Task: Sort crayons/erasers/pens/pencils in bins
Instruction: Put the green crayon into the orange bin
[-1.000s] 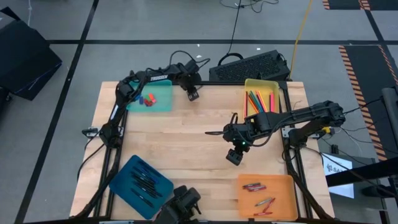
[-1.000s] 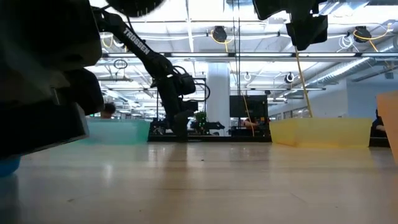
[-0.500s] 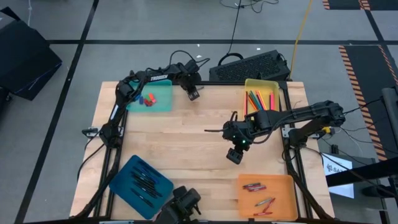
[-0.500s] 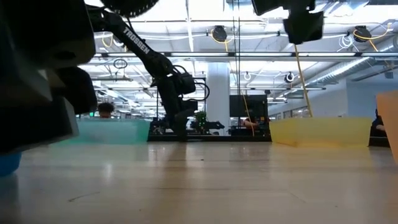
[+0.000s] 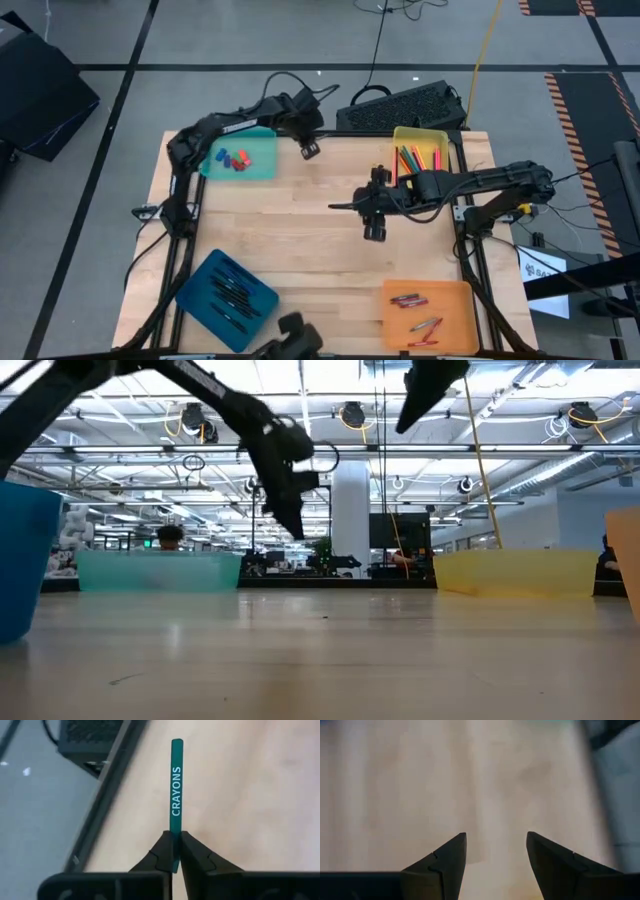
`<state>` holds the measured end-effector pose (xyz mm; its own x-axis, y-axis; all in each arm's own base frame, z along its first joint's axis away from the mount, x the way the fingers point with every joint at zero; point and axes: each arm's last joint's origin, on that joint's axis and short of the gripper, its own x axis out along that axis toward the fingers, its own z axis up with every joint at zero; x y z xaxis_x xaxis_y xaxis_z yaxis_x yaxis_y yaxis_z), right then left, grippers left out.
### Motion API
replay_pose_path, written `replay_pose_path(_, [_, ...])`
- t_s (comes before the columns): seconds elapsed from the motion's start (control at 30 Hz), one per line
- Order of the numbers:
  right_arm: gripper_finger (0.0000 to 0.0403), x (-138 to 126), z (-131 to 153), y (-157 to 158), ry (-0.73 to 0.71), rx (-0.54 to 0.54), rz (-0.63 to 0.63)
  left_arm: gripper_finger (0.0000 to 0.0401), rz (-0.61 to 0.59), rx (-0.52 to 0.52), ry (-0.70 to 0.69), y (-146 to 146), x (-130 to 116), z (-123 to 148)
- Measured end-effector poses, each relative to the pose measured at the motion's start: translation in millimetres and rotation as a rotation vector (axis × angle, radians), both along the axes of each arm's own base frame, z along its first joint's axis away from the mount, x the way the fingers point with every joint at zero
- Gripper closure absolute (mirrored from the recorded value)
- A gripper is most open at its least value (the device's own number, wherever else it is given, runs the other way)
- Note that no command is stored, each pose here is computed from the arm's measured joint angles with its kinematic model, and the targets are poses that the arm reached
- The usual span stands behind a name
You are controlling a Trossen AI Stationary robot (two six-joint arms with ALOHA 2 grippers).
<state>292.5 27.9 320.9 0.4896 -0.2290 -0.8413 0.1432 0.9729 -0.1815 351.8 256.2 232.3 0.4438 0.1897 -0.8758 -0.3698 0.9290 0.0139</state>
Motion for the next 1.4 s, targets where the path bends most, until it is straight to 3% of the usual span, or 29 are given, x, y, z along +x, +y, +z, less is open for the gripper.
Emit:
replay_pose_path(0.13, [0.0202,5.2,5.3,-4.5,-0.022,-0.264,0.073,0.0382,-0.038,-0.065,-0.059,-33.6,-9.5,44.5])
replay_pose_path(0.27, [0.0202,10.9,12.5,-7.3,-0.05,-0.46,0.104,0.0393,-0.065,-0.176,-0.08,-70.6,-16.4,71.6])
replay_pose_path(0.5, [0.0198,20.1,25.0,8.3,-0.127,-0.638,0.253,0.0384,-0.17,-0.452,-0.161,-126.8,-26.7,106.3])
replay_pose_path(0.63, [0.0189,34.4,34.9,32.9,-0.249,-0.646,0.248,0.0393,-0.259,-0.564,-0.148,-153.1,-32.4,115.5])
replay_pose_path(0.83, [0.0179,71.8,62.5,70.1,-0.387,-0.528,0.152,0.0386,-0.355,-0.564,-0.126,-183.9,-58.0,116.2])
replay_pose_path(1.0, [0.0179,104.9,55.3,88.0,-0.392,-0.413,0.151,0.0393,-0.33,-0.579,-0.19,-202.6,-87.1,105.5])
replay_pose_path(1.17, [0.0179,113.5,42.9,82.0,-0.328,-0.411,0.178,0.0384,-0.285,-0.628,-0.289,-223.0,-109.6,103.9])
replay_pose_path(1.4, [0.0179,123.0,18.6,57.5,-0.233,-0.505,0.227,0.0398,-0.241,-0.687,-0.343,-240.1,-111.3,93.5])
